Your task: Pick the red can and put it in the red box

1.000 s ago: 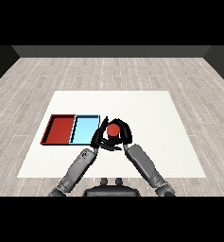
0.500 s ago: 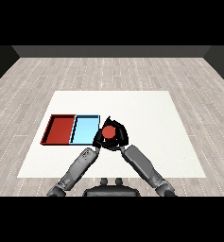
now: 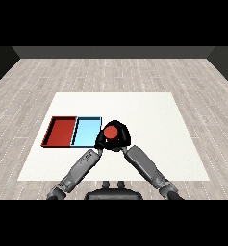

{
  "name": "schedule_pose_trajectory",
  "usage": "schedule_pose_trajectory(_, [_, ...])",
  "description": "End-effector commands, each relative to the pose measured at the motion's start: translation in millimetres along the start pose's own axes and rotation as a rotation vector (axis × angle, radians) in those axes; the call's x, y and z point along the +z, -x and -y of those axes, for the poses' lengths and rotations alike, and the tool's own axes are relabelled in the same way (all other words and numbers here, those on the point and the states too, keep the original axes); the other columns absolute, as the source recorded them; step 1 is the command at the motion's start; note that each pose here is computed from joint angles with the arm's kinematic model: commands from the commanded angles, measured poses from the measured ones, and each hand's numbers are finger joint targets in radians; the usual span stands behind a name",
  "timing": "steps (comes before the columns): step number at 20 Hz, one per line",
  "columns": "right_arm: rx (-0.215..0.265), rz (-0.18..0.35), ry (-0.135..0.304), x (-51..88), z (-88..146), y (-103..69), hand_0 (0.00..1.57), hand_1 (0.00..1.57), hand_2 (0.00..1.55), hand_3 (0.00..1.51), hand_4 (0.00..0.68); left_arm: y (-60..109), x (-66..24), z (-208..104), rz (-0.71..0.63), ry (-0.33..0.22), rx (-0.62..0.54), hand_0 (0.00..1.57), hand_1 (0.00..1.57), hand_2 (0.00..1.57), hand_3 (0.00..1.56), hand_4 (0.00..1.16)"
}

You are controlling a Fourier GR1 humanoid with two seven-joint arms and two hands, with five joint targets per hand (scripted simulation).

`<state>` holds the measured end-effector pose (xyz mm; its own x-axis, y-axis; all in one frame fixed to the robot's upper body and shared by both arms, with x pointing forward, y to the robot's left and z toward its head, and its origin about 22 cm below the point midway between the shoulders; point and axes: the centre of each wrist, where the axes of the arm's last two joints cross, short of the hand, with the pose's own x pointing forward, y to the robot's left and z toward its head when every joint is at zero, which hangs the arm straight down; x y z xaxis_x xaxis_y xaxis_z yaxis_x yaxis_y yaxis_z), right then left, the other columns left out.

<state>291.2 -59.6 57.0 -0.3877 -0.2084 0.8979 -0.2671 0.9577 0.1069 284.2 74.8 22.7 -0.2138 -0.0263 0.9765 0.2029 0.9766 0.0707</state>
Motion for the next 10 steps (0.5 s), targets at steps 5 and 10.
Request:
schedule_pose_trajectory(5, [-0.044, 0.023, -0.034, -10.7, -2.5, 6.5, 1.47, 1.47, 1.44, 1.39, 0.559, -9.8, -10.2, 17.7, -0.029, -0.036, -0.022, 1.57, 1.57, 1.50, 1.39, 0.95])
schedule_pose_trajectory(10, [-0.033, 0.016, -0.010, 10.5, -6.0, 2.6, 1.52, 1.52, 1.45, 1.39, 0.541, -11.2, -10.1, 20.2, 0.007, -0.057, -0.037, 1.57, 1.57, 1.50, 1.34, 0.86])
